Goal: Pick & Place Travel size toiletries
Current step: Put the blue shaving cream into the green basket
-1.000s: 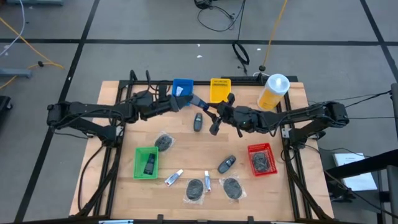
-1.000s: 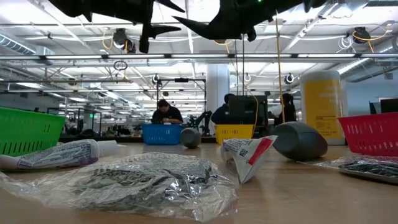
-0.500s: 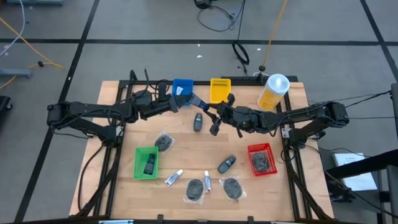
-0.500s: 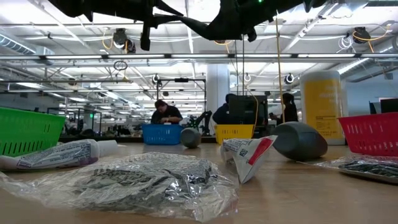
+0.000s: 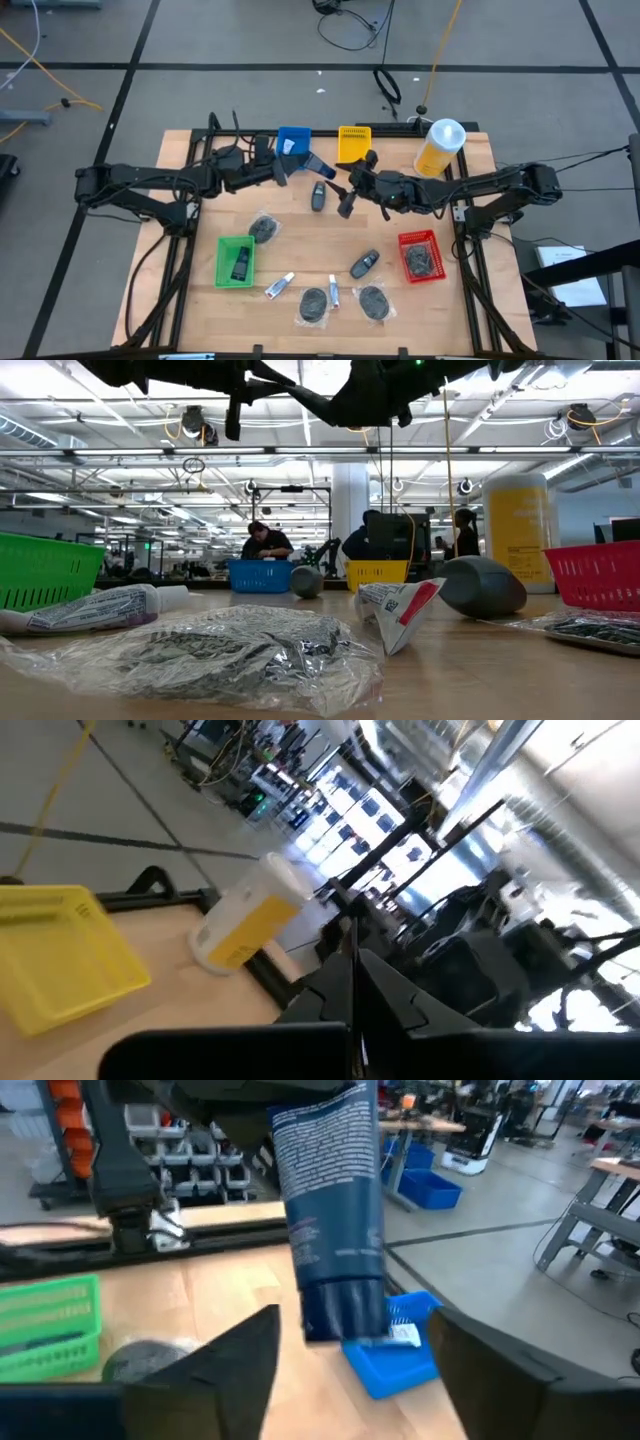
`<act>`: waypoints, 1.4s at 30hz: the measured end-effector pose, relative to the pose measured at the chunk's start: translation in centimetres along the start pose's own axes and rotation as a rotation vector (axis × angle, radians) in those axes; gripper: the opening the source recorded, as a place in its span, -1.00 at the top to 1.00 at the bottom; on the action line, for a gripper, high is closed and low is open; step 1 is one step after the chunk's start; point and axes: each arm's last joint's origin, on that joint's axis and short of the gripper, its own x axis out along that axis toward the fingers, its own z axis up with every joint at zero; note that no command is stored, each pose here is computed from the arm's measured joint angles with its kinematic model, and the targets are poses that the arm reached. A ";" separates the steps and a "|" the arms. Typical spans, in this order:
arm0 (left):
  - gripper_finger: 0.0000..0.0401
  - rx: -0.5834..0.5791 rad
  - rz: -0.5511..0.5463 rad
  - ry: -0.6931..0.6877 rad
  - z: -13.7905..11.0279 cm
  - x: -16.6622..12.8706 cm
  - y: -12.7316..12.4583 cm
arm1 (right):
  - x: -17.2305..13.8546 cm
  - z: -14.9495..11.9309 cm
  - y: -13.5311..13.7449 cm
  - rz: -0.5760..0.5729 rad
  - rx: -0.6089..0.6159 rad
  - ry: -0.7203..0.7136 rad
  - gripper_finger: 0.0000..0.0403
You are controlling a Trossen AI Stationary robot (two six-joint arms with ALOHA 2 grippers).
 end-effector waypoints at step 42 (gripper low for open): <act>1.00 -0.516 0.741 1.190 -4.7 -14.7 1.1 | -3.2 0.8 -1.1 0.098 0.038 0.112 -0.44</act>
